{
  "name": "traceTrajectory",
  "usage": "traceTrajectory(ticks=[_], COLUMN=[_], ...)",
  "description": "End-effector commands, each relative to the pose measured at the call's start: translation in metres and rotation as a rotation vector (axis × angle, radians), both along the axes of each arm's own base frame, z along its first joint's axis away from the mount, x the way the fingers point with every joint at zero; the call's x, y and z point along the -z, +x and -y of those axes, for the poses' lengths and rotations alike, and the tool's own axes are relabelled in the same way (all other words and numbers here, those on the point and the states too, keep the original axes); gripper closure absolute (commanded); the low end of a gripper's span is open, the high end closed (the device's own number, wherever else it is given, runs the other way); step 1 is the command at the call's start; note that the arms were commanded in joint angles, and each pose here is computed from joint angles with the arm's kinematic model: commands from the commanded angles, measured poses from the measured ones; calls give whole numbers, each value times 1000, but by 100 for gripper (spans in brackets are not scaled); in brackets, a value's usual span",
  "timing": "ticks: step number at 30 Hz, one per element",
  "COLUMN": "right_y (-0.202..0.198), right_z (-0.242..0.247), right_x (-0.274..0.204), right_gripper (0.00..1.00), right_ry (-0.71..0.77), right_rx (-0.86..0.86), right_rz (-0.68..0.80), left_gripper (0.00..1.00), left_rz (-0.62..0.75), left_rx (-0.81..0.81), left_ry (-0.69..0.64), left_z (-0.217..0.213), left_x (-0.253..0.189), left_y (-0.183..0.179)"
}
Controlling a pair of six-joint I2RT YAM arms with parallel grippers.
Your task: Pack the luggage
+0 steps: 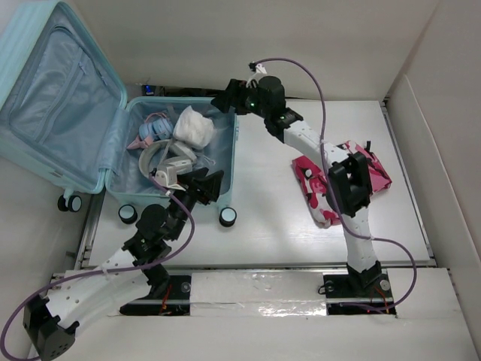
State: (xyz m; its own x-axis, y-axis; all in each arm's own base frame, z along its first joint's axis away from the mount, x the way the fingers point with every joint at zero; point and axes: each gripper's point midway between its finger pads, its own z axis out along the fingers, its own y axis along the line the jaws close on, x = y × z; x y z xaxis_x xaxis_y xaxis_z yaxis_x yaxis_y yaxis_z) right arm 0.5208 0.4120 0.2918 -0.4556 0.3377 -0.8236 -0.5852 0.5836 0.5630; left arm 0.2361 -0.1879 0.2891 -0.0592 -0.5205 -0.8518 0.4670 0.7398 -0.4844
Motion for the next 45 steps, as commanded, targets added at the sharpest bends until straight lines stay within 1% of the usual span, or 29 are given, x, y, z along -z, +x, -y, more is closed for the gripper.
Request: traceTrajectory(ticks=[1,2,3,4,6,7,9,10,11,12,13,14,15,16,17,18,20,21,22,24,25,28,29,30,31,34,38,43,45], right_y=[5,1,1,-12,-17,-33,-42,-50,-66,-67,-74,-87,-102,-107,-120,-135,-148,-163,-170,-183,-194,-208,-213,-215,-217,-221,-227,-230,-232], right_z=[36,40,51,61,89,109,147,168,190,217,236,253,272,299,315,326,351,358,363,374,376,383,380,378,377,368,351,341,337], right_x=[-60,-64,-47,-67,-73,-59,-55,-8,-24,-18,-9,29,16,23,50,35,35,29,25,21,6,-5,-11,-10,-11,-15,-19,-20,-21], right_gripper=[9,9,9,12,16,30,57,79,86,94,95,96,96,96,96,96,94,90,81,67,53,40,38,36,33,31,31,30,30], right_ry=[82,75,45,41,45,31,37,-5,13,15,12,-22,-8,-16,-41,-21,-41,-49,-54,-66,-62,-86,-86,-97,-110,-119,-93,-93,-94], right_rx=[41,49,67,78,124,155,234,287,322,380,419,453,487,551,586,608,659,671,691,727,739,752,739,726,711,660,576,540,533], right_rz=[81,97,74,117,157,139,158,82,117,118,106,44,73,62,10,54,66,74,82,89,135,160,180,171,175,170,216,216,221], left_gripper=[45,45,45,45,45,45,45,45,46,47,58,69,78,92,95,96,95,92,78,63,49,29,27,27,22,16,16,16,17], left_rz=[0,-4,-8,-27,-41,-55,-68,-92,-106,-106,-134,-137,-136,-154,-155,-161,-202,-219,-259,-305,-349,-449,-513,-535,-558,-620,-696,-691,-731], left_rx=[-41,-43,-39,-34,0,14,53,56,75,113,135,175,191,201,249,204,224,278,316,392,402,363,338,340,345,385,389,279,243], left_ry=[-17,-11,-2,20,48,66,92,122,143,148,178,190,213,253,289,321,381,381,367,362,387,375,369,361,364,331,331,339,386], left_z=[-7,-6,-3,2,12,20,32,39,45,56,67,81,91,108,131,137,169,184,204,227,242,261,262,266,274,290,305,314,312], left_x=[-2,0,1,4,9,14,20,25,29,27,40,43,45,50,54,55,68,73,83,94,110,135,148,152,162,182,210,225,249], left_y=[4,5,6,10,11,15,18,25,27,25,27,22,20,22,5,8,9,5,7,2,6,22,22,23,24,20,26,51,54])
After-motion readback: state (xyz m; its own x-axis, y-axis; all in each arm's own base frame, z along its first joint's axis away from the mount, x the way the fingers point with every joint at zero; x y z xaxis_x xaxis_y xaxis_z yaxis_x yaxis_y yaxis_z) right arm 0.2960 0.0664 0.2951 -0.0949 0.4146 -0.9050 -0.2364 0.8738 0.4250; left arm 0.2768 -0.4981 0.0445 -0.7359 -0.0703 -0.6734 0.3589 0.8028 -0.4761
